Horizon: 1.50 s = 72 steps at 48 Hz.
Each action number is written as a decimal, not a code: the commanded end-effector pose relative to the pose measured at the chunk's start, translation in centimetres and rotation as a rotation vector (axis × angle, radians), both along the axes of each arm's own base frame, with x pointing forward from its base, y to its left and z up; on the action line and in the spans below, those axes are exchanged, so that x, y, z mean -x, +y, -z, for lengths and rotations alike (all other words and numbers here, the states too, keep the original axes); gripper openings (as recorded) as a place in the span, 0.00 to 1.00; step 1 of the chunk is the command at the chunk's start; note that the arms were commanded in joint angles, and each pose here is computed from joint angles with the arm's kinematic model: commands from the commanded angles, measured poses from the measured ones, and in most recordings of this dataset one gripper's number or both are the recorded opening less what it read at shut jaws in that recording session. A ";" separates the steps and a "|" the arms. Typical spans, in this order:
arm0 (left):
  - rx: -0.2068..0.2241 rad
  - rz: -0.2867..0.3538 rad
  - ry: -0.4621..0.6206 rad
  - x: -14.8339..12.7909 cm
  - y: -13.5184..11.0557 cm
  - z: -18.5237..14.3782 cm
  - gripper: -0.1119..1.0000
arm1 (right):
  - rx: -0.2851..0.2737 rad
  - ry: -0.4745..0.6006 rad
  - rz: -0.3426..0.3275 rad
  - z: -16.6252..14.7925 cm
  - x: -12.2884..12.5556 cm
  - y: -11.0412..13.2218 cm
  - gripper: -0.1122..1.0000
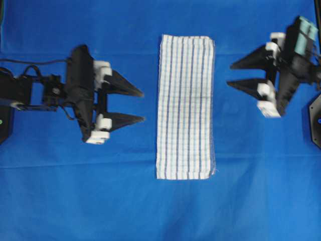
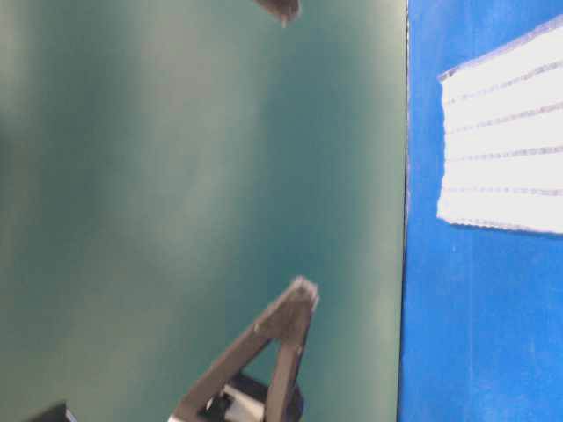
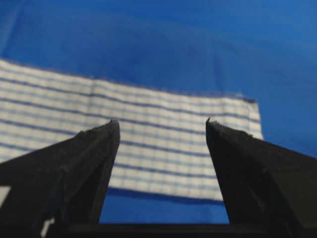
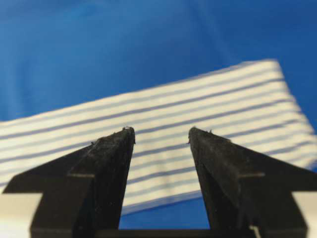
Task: Fold the blue towel.
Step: 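Withdraw both grippers to the sides of the strip, then grasp the strip's top corners with both grippers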
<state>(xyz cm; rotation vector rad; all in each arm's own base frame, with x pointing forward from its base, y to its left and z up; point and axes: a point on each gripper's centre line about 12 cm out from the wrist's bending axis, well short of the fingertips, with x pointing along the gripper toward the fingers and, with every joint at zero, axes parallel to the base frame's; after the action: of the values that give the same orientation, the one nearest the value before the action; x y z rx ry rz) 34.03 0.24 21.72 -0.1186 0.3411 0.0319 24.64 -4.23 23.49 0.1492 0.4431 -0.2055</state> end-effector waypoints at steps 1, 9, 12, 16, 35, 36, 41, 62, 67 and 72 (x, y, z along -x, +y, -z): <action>-0.001 -0.005 -0.060 0.6 0.2 -1.4 0.67 | -0.013 -0.040 -0.050 -0.6 0.3 1.4 0.59; 0.002 -0.006 -0.074 0.7 0.2 -1.4 0.67 | -0.021 -0.030 -0.066 -0.2 0.5 1.9 0.59; 0.002 -0.006 -0.075 0.6 0.2 -1.5 0.67 | -0.017 -0.028 -0.068 -0.2 0.4 1.9 0.59; 0.002 -0.006 -0.075 0.4 0.2 -1.5 0.67 | -0.017 -0.024 -0.067 0.0 0.2 1.8 0.59; -0.009 -0.073 -0.098 0.1 2.5 -2.0 0.67 | 0.005 -0.041 0.036 -0.1 0.3 -1.1 0.59; -0.011 -0.084 -0.101 0.1 2.9 -2.0 0.67 | 0.006 -0.040 0.048 -0.1 0.3 -1.5 0.59; -0.019 -0.137 -0.123 0.1 4.7 -2.3 0.69 | 0.014 -0.037 0.126 0.2 0.2 -3.8 0.60; -0.004 -0.323 0.026 -5.3 13.3 4.2 0.89 | -0.021 0.102 0.319 5.9 -1.8 -12.4 0.69; 0.002 -0.358 0.059 -6.2 15.2 6.1 0.89 | -0.030 0.145 0.327 7.7 -2.7 -13.8 0.69; 0.009 -0.381 0.090 -7.0 16.6 8.0 0.89 | -0.048 0.195 0.338 9.7 -3.4 -15.2 0.69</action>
<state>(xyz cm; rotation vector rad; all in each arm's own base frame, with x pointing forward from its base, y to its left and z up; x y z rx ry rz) 40.08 15.79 13.41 -0.1943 0.4292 0.4014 27.11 -18.06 14.39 0.2504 0.6123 -0.5357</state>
